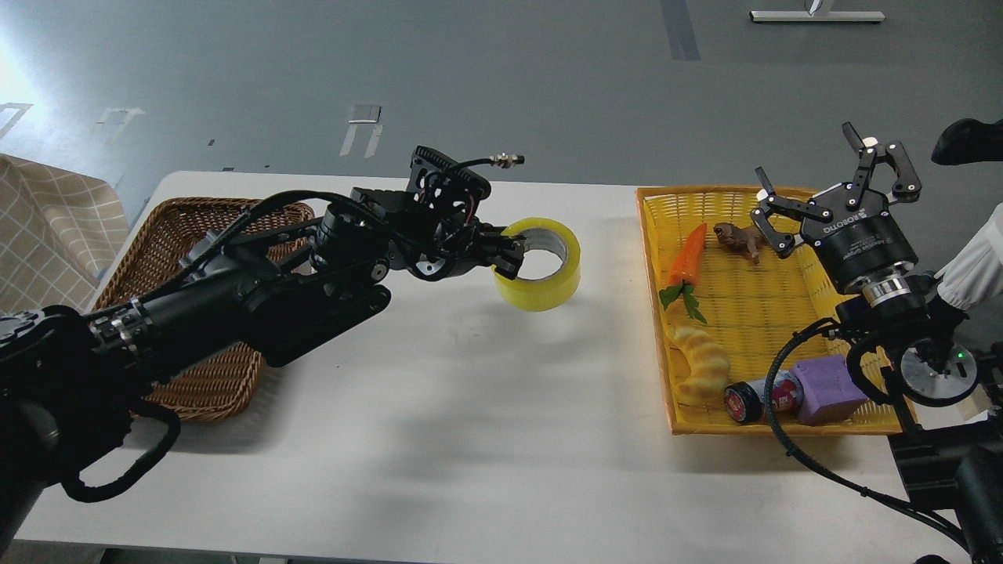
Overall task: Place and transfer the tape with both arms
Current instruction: 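Lift the tape roll and carry it over the wicker basket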
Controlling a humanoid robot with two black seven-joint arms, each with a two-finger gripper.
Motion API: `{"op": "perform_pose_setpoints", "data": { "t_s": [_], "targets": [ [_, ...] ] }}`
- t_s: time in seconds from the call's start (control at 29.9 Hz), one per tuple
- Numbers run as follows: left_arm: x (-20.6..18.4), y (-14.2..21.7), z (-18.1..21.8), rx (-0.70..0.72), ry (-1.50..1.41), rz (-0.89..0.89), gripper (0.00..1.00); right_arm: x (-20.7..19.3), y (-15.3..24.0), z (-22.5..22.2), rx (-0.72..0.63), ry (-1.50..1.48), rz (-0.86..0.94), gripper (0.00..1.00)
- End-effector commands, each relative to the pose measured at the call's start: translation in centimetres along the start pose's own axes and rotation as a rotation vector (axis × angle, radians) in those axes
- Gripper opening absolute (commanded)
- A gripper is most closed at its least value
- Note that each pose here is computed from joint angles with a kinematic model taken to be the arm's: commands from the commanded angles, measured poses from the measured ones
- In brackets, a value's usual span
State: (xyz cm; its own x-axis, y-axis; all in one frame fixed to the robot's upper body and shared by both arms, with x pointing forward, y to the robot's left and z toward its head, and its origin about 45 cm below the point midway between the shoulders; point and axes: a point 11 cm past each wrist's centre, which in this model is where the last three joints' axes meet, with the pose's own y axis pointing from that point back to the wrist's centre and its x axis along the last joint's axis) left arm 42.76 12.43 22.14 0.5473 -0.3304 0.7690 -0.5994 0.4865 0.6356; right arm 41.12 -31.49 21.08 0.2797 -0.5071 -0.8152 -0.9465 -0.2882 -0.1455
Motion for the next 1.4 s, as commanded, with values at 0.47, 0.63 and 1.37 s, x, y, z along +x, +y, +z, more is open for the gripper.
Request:
{"op": "perform_pose_setpoints", "data": {
  "t_s": [0.47, 0.63, 1.37],
  "targets": [
    [0.7, 12.2, -16.6, 0.29, 0.064, 0.033, 0.0, -0.4, -0.4, 0.5, -0.001, -0.013, -0.011, 1.0],
    [-0.7, 15.4, -19.7, 0.361, 0.078, 0.013, 0.0, -0.5, -0.5, 0.7, -0.005, -0.017, -0.013, 1.0],
    [-14.3, 20.7, -24.5, 0.495, 0.209, -0.188, 0.0, -0.8, -0.8, 1.8, -0.016, -0.037, -0.023, 1.0]
  ]
}}
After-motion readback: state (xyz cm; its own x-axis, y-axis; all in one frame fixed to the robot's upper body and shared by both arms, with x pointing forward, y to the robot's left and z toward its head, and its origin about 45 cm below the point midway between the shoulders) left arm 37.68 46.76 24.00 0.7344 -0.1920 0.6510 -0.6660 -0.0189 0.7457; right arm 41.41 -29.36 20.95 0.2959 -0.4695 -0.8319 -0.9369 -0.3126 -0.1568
